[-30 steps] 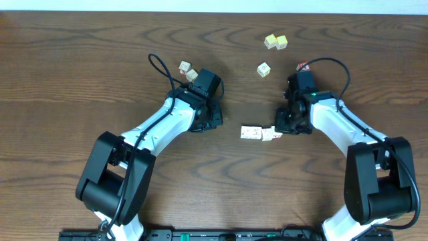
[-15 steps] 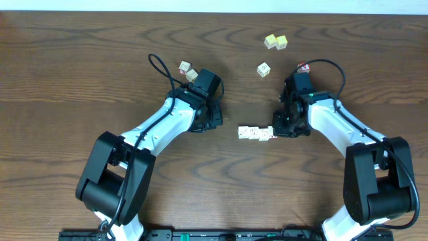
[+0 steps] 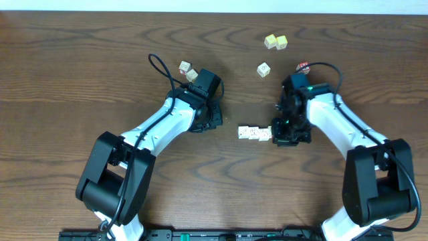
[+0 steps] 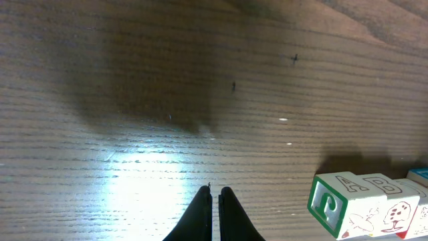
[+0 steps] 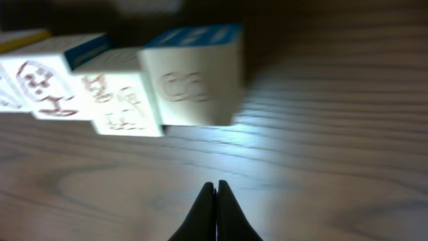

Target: Lift 4 blocks

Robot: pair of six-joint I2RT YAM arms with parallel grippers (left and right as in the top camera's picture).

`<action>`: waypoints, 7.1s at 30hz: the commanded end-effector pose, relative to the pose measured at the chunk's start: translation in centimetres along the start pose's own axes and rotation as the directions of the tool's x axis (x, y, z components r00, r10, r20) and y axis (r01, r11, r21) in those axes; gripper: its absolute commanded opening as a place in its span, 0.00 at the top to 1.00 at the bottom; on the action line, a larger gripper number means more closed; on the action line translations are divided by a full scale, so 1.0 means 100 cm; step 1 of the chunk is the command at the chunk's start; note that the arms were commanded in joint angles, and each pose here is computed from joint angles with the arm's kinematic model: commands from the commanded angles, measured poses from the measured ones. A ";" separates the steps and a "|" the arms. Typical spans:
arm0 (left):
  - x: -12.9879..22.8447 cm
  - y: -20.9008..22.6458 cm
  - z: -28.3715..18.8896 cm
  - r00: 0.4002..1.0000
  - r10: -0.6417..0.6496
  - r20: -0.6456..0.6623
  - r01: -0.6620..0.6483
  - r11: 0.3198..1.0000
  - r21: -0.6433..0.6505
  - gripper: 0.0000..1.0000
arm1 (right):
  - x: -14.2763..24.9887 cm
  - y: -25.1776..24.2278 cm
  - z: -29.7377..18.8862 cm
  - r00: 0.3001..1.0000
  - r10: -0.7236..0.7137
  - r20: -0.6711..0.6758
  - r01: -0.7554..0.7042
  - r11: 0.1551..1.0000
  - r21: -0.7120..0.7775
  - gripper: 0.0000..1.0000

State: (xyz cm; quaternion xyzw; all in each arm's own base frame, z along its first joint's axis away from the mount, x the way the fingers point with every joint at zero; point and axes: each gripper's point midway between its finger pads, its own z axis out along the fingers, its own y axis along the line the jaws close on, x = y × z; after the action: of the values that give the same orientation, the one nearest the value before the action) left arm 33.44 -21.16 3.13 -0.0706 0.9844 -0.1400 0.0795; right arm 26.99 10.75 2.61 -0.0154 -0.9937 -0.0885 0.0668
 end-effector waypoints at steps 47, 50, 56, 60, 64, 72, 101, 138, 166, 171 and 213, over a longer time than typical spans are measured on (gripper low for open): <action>0.002 0.004 0.003 1.000 0.016 -0.004 -0.016 1.000 -0.019 0.92 | -0.010 0.053 0.030 0.989 0.017 0.149 -0.008 0.998 -0.063 0.99; 0.002 0.004 0.003 1.000 0.016 -0.004 -0.016 1.000 -0.019 0.93 | -0.013 0.051 0.030 0.985 0.004 0.175 0.002 0.999 -0.032 0.99; 0.002 0.004 0.003 1.000 0.016 -0.004 -0.016 1.000 -0.019 0.93 | -0.015 0.064 0.032 0.976 -0.047 0.214 0.050 0.999 -0.013 0.99; 0.002 0.005 0.003 1.000 0.016 -0.005 -0.016 1.000 -0.020 0.93 | -0.016 0.063 0.032 0.971 -0.062 0.232 0.060 0.998 0.019 0.99; 0.003 0.005 0.003 1.000 0.016 -0.007 -0.016 1.000 -0.021 0.93 | -0.017 0.064 0.032 0.970 -0.063 0.236 0.060 0.998 0.018 0.99; 0.003 0.005 0.003 1.000 0.016 -0.007 -0.016 1.000 -0.021 0.93 | -0.024 0.061 0.030 0.962 -0.065 0.266 0.057 0.998 0.038 0.99; 0.007 0.008 0.003 1.000 0.012 -0.023 -0.013 0.999 -0.034 0.93 | -0.012 0.029 0.024 0.966 -0.143 0.216 0.110 0.981 0.160 0.99; 0.007 0.008 0.003 1.000 0.013 -0.022 -0.014 0.999 -0.033 0.92 | -0.021 0.013 -0.021 0.965 -0.107 0.239 0.079 0.989 0.122 0.99; 0.006 0.007 0.003 1.000 0.014 -0.019 -0.014 0.999 -0.031 0.93 | -0.007 -0.008 0.018 0.984 -0.033 0.177 0.029 0.999 0.029 0.99; 0.006 0.007 0.003 1.000 0.013 -0.019 -0.014 0.999 -0.031 0.93 | -0.008 -0.008 0.023 0.981 -0.028 0.191 0.024 0.999 0.024 0.99; 0.005 0.007 0.003 1.000 0.014 -0.016 -0.015 0.999 -0.029 0.92 | -0.022 0.003 0.021 0.968 0.001 0.250 0.003 1.000 -0.017 0.99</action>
State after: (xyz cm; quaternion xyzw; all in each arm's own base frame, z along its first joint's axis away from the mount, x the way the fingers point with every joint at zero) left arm 33.06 -20.97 3.00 -0.0709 0.9856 -0.1352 0.0720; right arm 29.18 10.96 0.55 -0.0190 -0.9935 -0.0913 -0.0646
